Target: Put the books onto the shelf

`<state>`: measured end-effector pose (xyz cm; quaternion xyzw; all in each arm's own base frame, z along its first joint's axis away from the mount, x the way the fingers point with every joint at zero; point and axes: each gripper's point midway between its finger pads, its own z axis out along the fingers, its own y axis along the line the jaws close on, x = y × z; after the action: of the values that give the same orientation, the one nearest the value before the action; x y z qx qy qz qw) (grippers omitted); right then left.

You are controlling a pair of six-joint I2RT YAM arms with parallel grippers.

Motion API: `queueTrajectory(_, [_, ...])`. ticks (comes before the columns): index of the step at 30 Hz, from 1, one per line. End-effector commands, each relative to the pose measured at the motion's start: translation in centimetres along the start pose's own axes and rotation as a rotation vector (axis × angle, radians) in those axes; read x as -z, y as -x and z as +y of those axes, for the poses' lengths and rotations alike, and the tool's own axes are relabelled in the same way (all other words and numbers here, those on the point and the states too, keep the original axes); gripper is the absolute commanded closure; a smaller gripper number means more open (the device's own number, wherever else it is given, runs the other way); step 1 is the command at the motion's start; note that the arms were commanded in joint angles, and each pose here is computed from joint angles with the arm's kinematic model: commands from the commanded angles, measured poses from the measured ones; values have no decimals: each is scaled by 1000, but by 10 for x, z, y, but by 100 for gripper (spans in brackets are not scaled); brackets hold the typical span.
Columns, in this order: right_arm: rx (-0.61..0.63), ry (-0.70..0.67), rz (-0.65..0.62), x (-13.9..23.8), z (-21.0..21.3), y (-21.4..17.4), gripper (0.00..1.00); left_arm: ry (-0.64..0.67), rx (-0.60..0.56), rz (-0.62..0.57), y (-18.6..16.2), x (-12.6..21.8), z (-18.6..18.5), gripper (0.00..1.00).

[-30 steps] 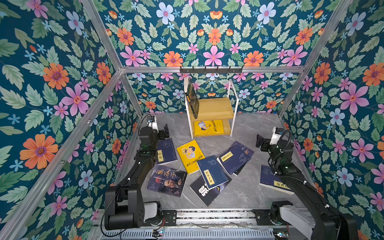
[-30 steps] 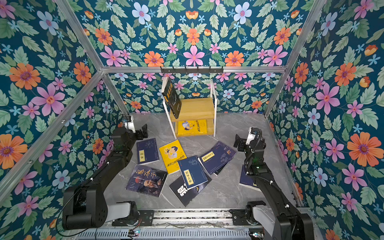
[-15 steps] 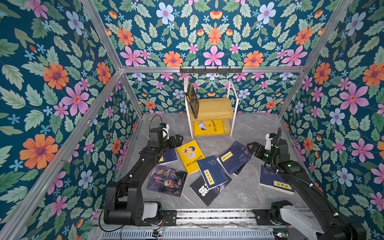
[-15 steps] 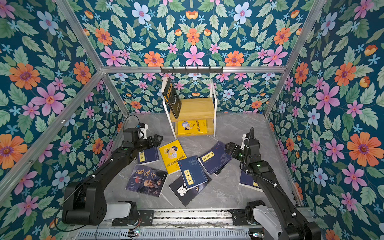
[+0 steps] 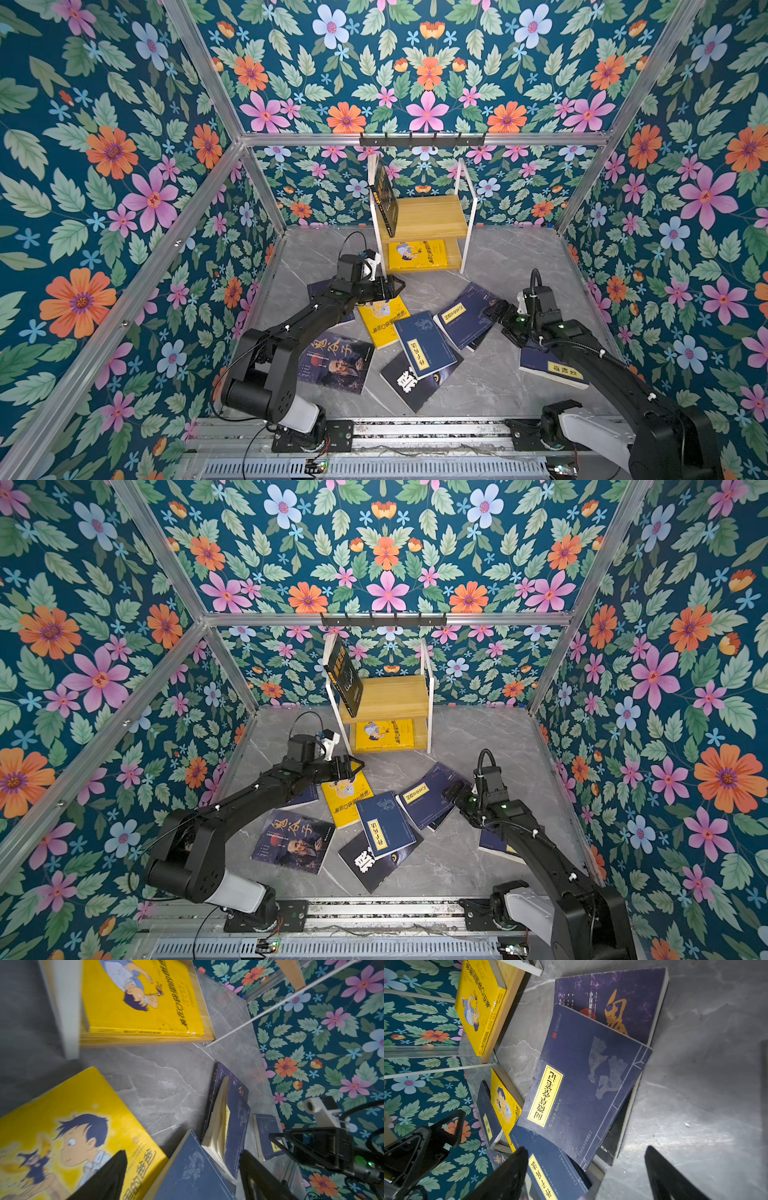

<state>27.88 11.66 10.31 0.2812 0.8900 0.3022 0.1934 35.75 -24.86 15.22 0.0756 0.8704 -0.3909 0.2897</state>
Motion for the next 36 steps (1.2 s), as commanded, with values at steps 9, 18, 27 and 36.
queueTrajectory(9, [-193,104,135,-23,16,-15,34,-50,-291,258,-57,-72,-71,0])
queueTrajectory(18, [-177,129,165,-33,24,-13,50,-54,-230,380,-85,-103,-53,1])
queueTrajectory(27, [-222,81,210,-64,6,-17,61,-78,-163,479,-111,-123,-44,7])
queueTrajectory(36, [-259,12,227,-77,-22,-27,64,-113,-125,528,-121,-125,-46,23])
